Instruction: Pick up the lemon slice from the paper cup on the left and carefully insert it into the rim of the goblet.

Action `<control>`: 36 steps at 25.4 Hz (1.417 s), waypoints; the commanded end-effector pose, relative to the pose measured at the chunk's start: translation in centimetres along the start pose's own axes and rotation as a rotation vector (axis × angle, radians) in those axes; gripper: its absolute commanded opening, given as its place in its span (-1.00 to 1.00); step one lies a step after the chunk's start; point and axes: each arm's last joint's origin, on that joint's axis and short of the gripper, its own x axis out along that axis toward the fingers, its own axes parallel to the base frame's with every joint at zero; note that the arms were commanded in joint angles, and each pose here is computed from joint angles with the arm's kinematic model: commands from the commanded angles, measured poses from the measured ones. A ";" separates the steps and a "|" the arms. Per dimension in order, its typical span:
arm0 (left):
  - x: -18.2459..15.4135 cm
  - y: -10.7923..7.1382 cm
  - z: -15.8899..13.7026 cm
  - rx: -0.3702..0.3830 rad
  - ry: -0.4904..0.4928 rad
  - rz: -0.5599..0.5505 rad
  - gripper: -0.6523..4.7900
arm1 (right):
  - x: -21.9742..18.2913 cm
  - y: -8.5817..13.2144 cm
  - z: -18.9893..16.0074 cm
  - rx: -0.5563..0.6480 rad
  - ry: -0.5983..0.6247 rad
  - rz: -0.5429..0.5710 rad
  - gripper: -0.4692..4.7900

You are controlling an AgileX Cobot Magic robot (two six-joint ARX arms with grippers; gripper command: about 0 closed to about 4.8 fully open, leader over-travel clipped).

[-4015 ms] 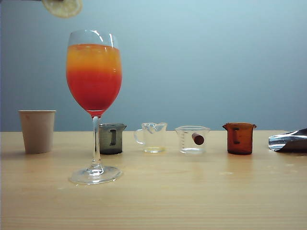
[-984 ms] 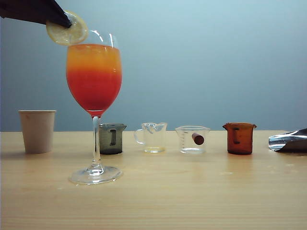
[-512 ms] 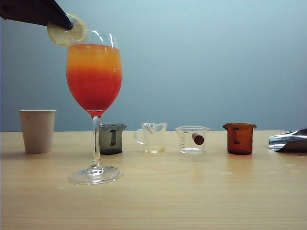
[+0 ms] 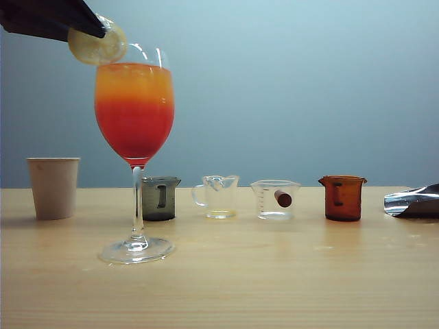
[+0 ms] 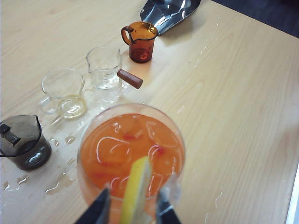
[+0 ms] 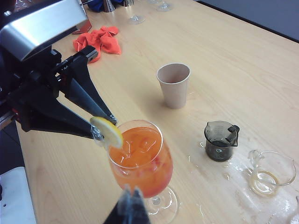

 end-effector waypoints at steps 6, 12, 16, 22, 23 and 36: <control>0.0 0.0 0.3 -0.012 -0.033 -0.021 -0.14 | -0.2 0.0 0.2 -0.010 -0.013 -0.001 -0.83; -0.3 0.1 1.2 0.024 -0.105 0.019 0.39 | -0.2 0.0 0.2 -0.010 -0.013 -0.001 -0.83; -1.3 0.1 2.4 0.067 -0.195 0.124 0.39 | -0.2 0.0 0.2 -0.010 -0.013 -0.001 -0.83; -3.3 -1.0 3.3 0.124 -0.280 0.237 -0.67 | -0.4 -0.1 0.2 -0.008 -0.012 -0.047 -0.83; -3.8 -1.4 3.4 0.133 -0.295 0.242 -0.78 | -0.7 -0.2 0.2 -0.005 -0.013 -0.061 -0.83; -9.3 -5.6 3.1 -0.070 -0.487 0.398 -0.78 | -8.3 -3.7 -2.6 0.070 -0.118 -0.392 -0.83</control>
